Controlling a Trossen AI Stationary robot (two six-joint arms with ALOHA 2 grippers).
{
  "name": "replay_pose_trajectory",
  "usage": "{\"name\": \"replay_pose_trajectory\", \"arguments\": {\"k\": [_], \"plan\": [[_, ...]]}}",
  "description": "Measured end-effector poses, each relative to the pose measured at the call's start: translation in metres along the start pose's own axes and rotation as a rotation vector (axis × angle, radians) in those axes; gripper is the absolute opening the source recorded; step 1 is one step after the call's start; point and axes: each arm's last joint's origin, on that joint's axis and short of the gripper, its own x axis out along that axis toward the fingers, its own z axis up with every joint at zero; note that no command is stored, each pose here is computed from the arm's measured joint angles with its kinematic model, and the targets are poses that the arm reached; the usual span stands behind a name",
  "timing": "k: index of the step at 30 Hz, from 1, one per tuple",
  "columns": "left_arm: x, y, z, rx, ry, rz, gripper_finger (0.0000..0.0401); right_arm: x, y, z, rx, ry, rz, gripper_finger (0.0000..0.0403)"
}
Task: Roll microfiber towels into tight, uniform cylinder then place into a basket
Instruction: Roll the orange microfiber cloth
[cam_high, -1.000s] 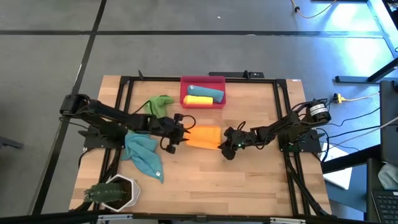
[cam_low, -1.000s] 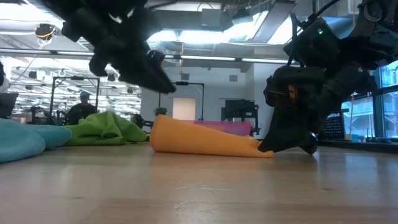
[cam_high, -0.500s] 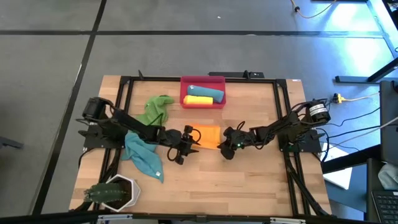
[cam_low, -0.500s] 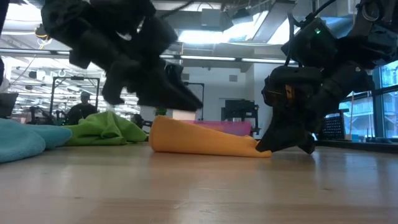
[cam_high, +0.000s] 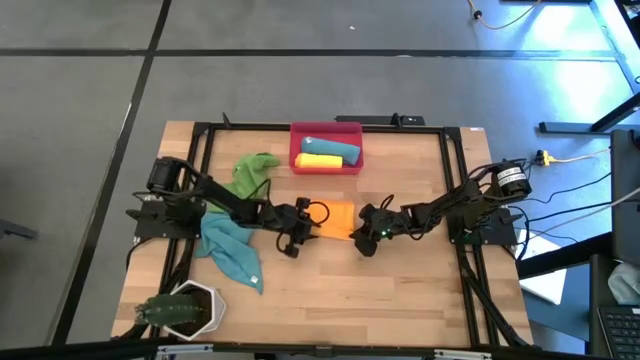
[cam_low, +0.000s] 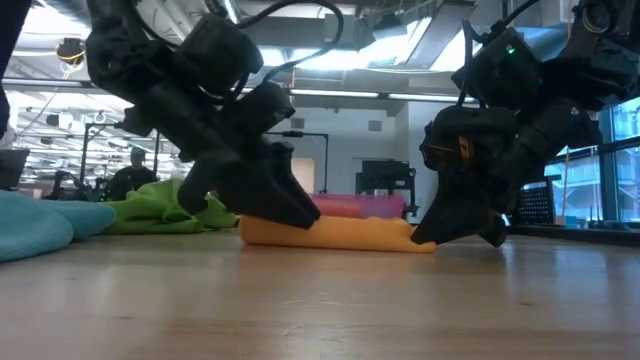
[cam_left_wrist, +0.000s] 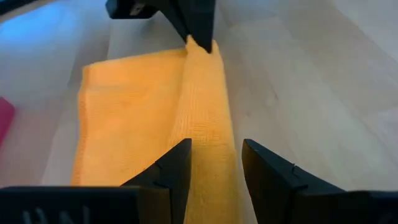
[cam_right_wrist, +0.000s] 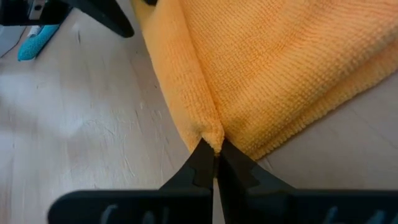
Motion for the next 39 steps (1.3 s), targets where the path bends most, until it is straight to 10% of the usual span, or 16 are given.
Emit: {"name": "replay_pose_trajectory", "arguments": {"k": [13, 25, 39], "plan": [[0.0, 0.008, -0.01, -0.066, 0.08, 0.009, 0.0131, 0.0, 0.001, 0.001, -0.066, -0.012, 0.003, 0.0018], [0.0, 0.006, -0.013, -0.088, 0.121, -0.008, 0.0131, -0.006, 0.013, 0.015, -0.267, -0.125, 0.055, 0.0122], [0.0, 0.007, -0.014, -0.11, 0.124, -0.008, 0.0131, 0.003, 0.067, 0.028, -0.8, -0.225, 0.104, 0.0159]]}}
